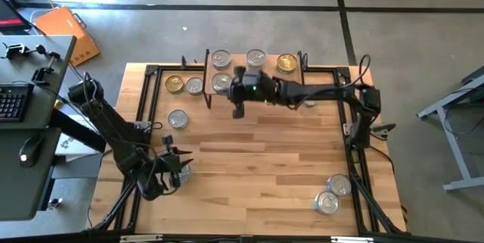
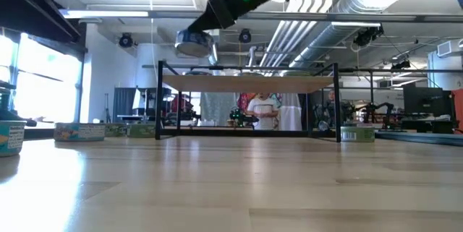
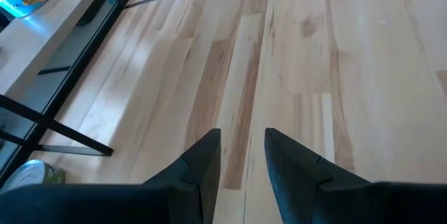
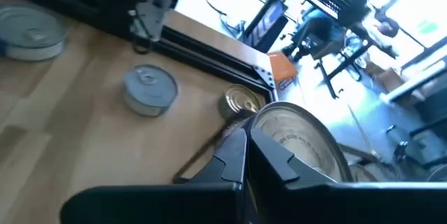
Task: Stack canned seafood by type on shelf
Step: Put the blue tuna can on the shelf, then put the yellow-blue tuna can on the shelf
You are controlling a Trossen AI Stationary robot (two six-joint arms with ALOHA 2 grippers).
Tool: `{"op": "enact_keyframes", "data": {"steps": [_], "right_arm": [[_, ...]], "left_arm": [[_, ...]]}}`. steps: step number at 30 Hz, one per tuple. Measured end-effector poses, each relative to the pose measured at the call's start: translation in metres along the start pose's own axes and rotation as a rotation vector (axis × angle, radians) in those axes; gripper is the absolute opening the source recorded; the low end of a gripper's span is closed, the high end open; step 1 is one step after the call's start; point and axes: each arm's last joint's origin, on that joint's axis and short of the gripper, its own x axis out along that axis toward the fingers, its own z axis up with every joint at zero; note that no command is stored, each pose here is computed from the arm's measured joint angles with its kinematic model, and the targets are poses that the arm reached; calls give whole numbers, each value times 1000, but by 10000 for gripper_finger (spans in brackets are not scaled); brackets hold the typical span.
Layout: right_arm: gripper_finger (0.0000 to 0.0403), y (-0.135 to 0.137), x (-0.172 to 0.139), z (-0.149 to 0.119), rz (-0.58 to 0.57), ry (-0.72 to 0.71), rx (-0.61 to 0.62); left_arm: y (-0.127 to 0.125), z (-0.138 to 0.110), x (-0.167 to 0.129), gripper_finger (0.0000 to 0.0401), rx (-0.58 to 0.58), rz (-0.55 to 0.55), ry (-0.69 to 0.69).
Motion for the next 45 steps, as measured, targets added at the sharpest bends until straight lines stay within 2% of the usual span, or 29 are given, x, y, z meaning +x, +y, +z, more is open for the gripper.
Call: {"op": "enact_keyframes", "data": {"steps": [5,19,28,31,39,45], "right_arm": [[0,-10,10,-13,1,-15,42],[0,-2,42,-43,-2,46,36],[4,-2,48,-46,-47,38,39],[25,-3,48,-45,-73,34,45],[123,-1,48,-42,-81,17,65],[167,5,47,-34,-83,-20,60]], "left_arm": [[-2,-1,2,106,15,17,-1],[-1,-1,2,106,-5,24,-5],[-1,-1,2,106,-7,25,-7],[-1,-1,2,106,-6,26,-8],[-1,-1,2,106,-7,25,-7],[-1,-1,2,106,-8,25,-8]]}}
